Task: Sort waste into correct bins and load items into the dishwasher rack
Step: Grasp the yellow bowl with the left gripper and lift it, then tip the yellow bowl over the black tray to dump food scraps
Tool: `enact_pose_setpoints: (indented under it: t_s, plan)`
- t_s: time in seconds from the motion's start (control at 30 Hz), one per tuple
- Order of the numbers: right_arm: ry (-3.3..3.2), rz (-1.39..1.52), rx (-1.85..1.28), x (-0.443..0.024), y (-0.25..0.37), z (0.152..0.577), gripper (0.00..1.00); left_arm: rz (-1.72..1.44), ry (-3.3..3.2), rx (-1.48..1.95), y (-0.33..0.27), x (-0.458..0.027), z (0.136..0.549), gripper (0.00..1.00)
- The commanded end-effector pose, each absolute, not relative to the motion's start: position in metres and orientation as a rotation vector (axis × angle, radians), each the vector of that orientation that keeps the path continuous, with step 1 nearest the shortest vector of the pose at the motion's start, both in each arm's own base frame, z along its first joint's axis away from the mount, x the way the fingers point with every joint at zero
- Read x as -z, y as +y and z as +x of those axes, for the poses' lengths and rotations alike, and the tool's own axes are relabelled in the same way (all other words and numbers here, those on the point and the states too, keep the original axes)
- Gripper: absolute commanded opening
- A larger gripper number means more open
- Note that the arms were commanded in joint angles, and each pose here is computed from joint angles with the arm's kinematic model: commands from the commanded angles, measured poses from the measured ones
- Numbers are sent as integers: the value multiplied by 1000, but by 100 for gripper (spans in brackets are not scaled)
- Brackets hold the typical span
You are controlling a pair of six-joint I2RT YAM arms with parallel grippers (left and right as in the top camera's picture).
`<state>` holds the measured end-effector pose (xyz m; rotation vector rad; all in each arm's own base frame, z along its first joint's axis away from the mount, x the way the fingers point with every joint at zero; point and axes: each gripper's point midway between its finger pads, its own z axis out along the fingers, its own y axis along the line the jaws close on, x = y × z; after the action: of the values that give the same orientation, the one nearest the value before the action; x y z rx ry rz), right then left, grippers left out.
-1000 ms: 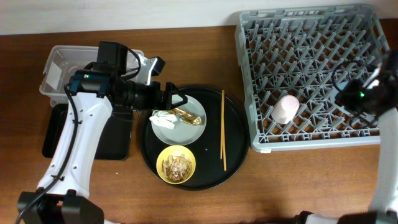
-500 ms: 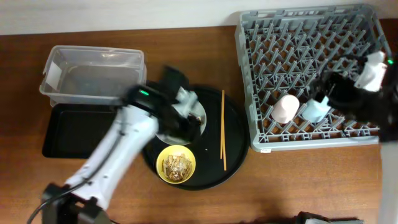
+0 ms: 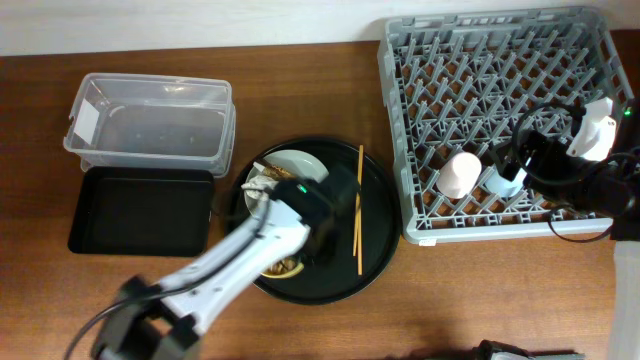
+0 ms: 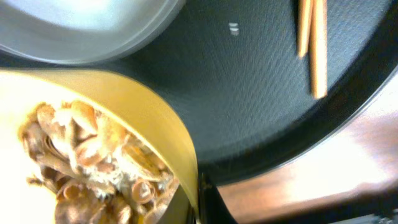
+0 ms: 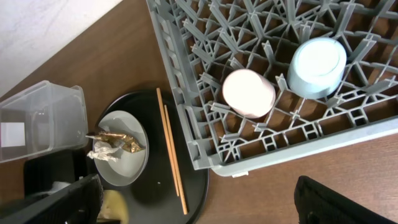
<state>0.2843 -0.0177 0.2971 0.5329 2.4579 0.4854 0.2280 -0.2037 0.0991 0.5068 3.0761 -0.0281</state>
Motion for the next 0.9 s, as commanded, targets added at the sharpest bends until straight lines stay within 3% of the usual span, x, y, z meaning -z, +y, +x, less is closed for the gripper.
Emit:
enact_pose_setpoints:
  t_s: [0.0,0.07,0.13,0.23,0.4,0.7,0.87]
  plan:
    - [2459,513,-499,-298,-15,285,99,326,2855,345,-165,-192,277,0]
    - [2458,513,-499,-298,-15,285,99,167,2831,526,-118,-204,297,0]
    - [2458,513,-499,-298,-15,285,99,43,2658,932,-58,-210,331,0]
    - [2458,514,-499,-298,-15,285,99,-183,2334,1456,6,-187,363,0]
    - [2458,514,-499,-298,-15,285,99,-485,2038,1688,64,-178,370,0]
    - [2463,519,-503,-297,-15,284,99,-423,1985,1747,46,-197,352,0]
    - [2466,520,-507,-297,-14,283,99,-74,2376,1585,-18,-215,323,0]
